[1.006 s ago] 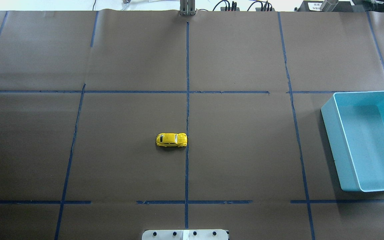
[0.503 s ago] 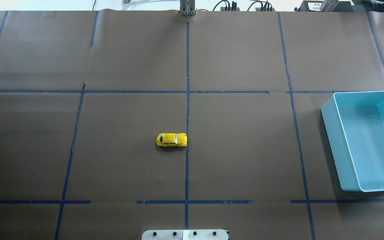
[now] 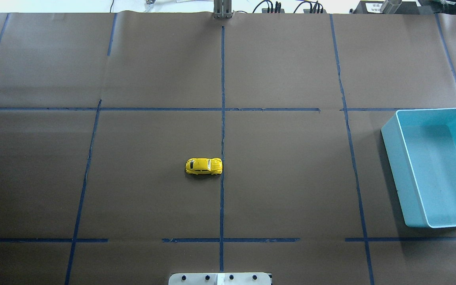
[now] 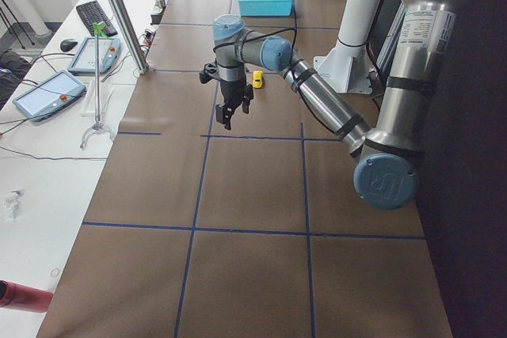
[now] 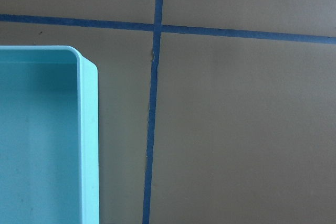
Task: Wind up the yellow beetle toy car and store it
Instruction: 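Move the left gripper over the yellow beetle toy car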
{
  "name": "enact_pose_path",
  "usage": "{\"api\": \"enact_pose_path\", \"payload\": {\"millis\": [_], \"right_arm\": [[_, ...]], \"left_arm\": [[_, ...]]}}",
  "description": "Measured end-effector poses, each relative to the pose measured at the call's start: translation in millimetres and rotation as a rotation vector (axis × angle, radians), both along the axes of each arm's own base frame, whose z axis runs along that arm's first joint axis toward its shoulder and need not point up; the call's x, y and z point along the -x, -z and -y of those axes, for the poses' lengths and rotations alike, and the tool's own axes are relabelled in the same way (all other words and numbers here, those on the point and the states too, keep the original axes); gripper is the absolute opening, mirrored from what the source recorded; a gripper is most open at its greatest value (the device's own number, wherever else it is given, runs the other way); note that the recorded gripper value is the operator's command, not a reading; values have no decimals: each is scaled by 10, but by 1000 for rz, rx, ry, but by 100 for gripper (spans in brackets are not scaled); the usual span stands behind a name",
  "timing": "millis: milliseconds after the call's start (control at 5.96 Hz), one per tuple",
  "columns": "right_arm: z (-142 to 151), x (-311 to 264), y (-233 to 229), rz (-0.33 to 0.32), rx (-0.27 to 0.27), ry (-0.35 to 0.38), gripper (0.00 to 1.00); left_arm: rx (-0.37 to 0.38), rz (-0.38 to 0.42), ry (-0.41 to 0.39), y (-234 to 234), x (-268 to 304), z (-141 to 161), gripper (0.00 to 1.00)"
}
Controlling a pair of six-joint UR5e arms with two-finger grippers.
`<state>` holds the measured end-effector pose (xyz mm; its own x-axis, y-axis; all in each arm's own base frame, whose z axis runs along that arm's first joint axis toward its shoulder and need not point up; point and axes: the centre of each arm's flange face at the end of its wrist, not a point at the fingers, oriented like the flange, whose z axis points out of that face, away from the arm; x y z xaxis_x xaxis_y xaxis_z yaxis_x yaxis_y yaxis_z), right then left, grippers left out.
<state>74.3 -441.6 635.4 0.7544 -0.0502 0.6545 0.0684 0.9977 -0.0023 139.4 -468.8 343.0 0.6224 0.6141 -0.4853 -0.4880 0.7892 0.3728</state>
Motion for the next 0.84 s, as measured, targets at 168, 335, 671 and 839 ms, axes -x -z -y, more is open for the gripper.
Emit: {"api": "enact_pose_path", "payload": {"millis": [168,335,671,839], "right_arm": [[1,1,-4,1,1,0,100],[4,2,-3,2,0,-1,100],[6,3,-4,4,3,-4,100],[6,3,-4,4,4,-4,100]], "left_arm": [[-80,7,-81,314,-488,-13,100],[-149,5,-154,620,-974,-41,100],[-273,-13,-304,1147,-1871,-268,100],[-362,-26,-418,1361,-2328,-513,100]]}}
